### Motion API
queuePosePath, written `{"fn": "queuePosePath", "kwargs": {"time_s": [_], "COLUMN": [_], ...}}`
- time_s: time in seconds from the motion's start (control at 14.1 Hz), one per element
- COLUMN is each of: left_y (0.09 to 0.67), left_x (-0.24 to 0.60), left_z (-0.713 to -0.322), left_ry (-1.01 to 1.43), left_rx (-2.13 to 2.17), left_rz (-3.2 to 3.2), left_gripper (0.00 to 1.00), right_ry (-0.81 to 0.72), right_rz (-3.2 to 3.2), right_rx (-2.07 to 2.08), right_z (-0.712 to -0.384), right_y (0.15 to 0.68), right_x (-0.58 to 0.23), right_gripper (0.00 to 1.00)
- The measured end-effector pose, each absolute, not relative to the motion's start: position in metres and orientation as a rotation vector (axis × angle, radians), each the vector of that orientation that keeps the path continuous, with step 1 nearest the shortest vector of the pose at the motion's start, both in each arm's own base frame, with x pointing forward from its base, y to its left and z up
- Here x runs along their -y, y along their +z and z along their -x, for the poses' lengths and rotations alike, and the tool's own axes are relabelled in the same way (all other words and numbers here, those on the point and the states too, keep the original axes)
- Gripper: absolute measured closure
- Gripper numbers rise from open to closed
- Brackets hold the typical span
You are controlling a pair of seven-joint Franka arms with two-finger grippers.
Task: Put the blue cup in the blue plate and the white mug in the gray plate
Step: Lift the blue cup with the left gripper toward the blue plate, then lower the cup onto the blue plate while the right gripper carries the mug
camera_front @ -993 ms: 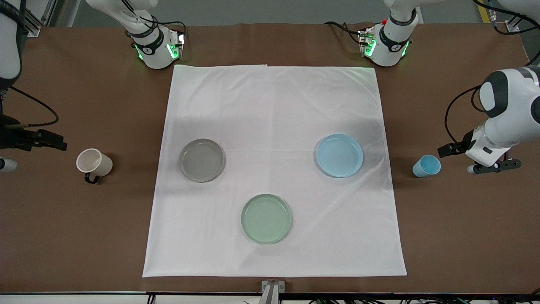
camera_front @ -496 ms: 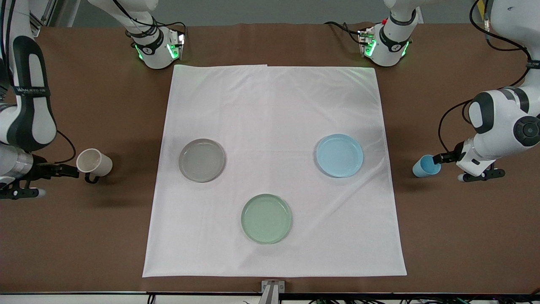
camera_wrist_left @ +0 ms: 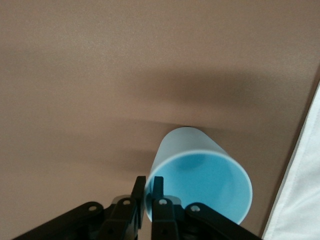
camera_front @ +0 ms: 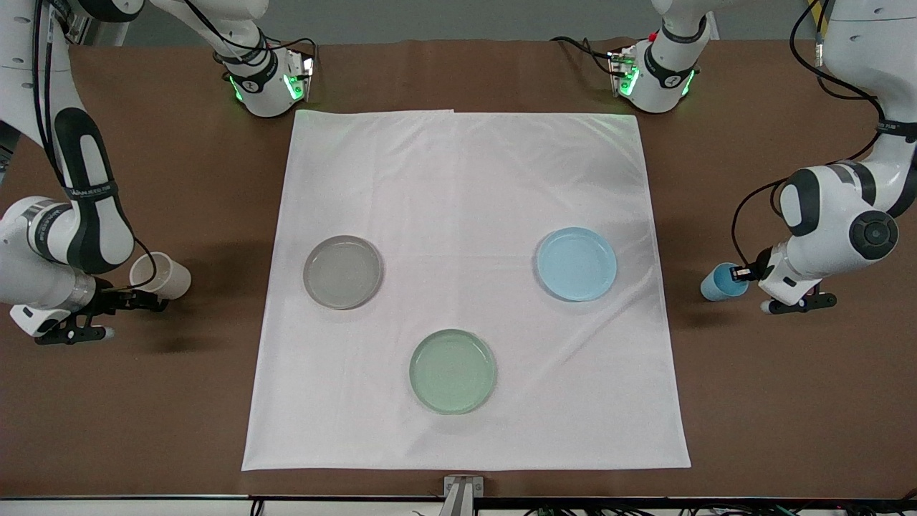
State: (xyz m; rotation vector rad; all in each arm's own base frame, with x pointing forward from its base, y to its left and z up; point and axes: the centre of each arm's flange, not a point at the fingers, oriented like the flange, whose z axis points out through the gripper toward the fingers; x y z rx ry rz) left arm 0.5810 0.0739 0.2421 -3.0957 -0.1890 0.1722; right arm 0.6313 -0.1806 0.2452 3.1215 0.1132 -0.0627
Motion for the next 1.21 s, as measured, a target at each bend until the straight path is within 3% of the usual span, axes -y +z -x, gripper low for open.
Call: {"fn": "queuePosePath", "kwargs": {"time_s": [0.07, 0.28, 0.43, 0.5, 0.64, 0.78, 0.92, 1.06, 1.13, 1.21], "left_y": [0.245, 0.255, 0.275, 0.288, 0.312, 0.323, 0.32, 0.311, 0.303, 0.294], "left_x": [-0.069, -0.038, -0.004, 0.015, 0.062, 0.112, 0.163, 0.198, 0.211, 0.22], "left_z": [-0.582, -0.585, -0.584, -0.582, -0.575, -0.565, -0.55, -0.536, -0.531, -0.528], "left_ry": [0.166, 0.158, 0.186, 0.196, 0.206, 0.215, 0.242, 0.267, 0.269, 0.271], "left_rx": [0.182, 0.156, 0.173, 0.192, 0.265, 0.351, 0.414, 0.453, 0.472, 0.495], "left_rz": [3.101, 3.132, 3.152, 3.152, 3.145, 3.137, 3.129, 3.124, 3.125, 3.126], "left_gripper": [0.97, 0.97, 0.97, 0.97, 0.97, 0.97, 0.97, 0.97, 0.97, 0.97], "right_ry": [-0.062, -0.081, -0.101, -0.109, -0.117, -0.118, -0.119, -0.119, -0.119, -0.119], "right_rz": [-3.126, -3.134, -3.138, -3.139, -3.141, -3.141, -3.141, -3.141, -3.141, -3.141], "right_rx": [-0.11, -0.103, -0.1, -0.099, -0.098, -0.098, -0.098, -0.098, -0.097, -0.097], "right_z": [-0.631, -0.628, -0.624, -0.622, -0.621, -0.62, -0.62, -0.62, -0.62, -0.62], "right_y": [0.245, 0.239, 0.233, 0.231, 0.229, 0.229, 0.229, 0.229, 0.229, 0.229], "right_x": [0.18, 0.179, 0.179, 0.179, 0.178, 0.179, 0.179, 0.179, 0.179, 0.179], "right_gripper": [0.02, 0.05, 0.2, 0.2, 0.38, 0.43, 0.57, 0.62, 0.74, 0.74]}}
